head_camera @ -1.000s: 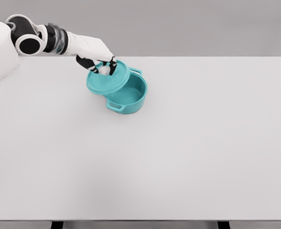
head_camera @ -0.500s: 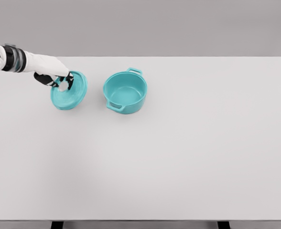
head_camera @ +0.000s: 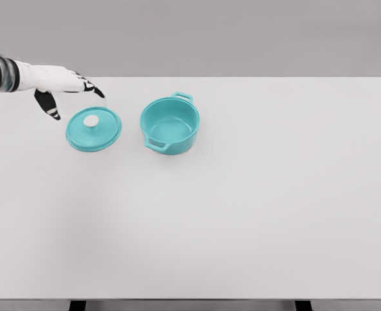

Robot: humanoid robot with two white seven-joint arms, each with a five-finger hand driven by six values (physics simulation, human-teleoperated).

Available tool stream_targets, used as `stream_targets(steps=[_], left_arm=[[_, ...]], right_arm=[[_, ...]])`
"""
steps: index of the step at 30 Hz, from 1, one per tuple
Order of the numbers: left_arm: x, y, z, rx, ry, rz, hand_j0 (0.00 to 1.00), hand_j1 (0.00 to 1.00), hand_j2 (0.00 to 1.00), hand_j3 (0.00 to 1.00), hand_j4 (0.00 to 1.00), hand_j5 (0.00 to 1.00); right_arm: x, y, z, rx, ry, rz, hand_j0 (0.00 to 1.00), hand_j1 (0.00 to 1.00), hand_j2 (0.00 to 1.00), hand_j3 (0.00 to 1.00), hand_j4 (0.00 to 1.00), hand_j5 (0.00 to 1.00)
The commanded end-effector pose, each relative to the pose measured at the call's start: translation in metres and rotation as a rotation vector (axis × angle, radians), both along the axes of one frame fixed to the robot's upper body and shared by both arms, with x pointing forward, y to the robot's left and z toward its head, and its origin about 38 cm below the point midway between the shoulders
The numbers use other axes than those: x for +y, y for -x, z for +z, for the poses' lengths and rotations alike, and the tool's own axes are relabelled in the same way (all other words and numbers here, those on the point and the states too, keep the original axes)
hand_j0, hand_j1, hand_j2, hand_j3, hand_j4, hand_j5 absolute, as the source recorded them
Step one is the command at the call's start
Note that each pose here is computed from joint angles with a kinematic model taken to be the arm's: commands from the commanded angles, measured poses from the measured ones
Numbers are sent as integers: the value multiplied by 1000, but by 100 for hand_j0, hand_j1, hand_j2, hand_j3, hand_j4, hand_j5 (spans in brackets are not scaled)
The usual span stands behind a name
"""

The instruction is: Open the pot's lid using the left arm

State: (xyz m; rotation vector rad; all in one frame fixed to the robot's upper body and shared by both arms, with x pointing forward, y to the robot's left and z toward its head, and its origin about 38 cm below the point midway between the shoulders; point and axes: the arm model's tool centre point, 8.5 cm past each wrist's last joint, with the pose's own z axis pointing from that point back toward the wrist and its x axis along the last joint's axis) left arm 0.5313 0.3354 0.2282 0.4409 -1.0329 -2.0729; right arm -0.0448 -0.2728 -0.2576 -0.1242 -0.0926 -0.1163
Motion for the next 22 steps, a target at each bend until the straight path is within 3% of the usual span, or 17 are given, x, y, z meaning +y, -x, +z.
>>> stream_targets(steps=[1,3,5,8,12,17,22], left_arm=[[20,-3,40,-79,158,66,100,100,100,100,100,100],[26,4,28,-66,268,95,100,100,100,100,100,100],[23,10,15,-42,294,89,100,100,100,100,100,100],[29,18,10,-57,362,106,100,100,100,100,100,100],[26,34,3,-59,370,71,100,100,100,100,100,100],[82,58,-8,-74,415,203,100,100,100,100,100,100],[86,61,-11,-72,412,215,100,100,100,100,100,100]], right_arm=[[0,0,0,0,0,0,100,100,100,100,100,100],[0,0,0,0,0,0,100,100,100,100,100,100],[0,0,0,0,0,0,100,100,100,100,100,100],[0,0,0,0,0,0,100,100,100,100,100,100],[0,0,0,0,0,0,100,100,100,100,100,100],[0,0,0,0,0,0,100,100,100,100,100,100],[0,0,0,0,0,0,100,100,100,100,100,100]])
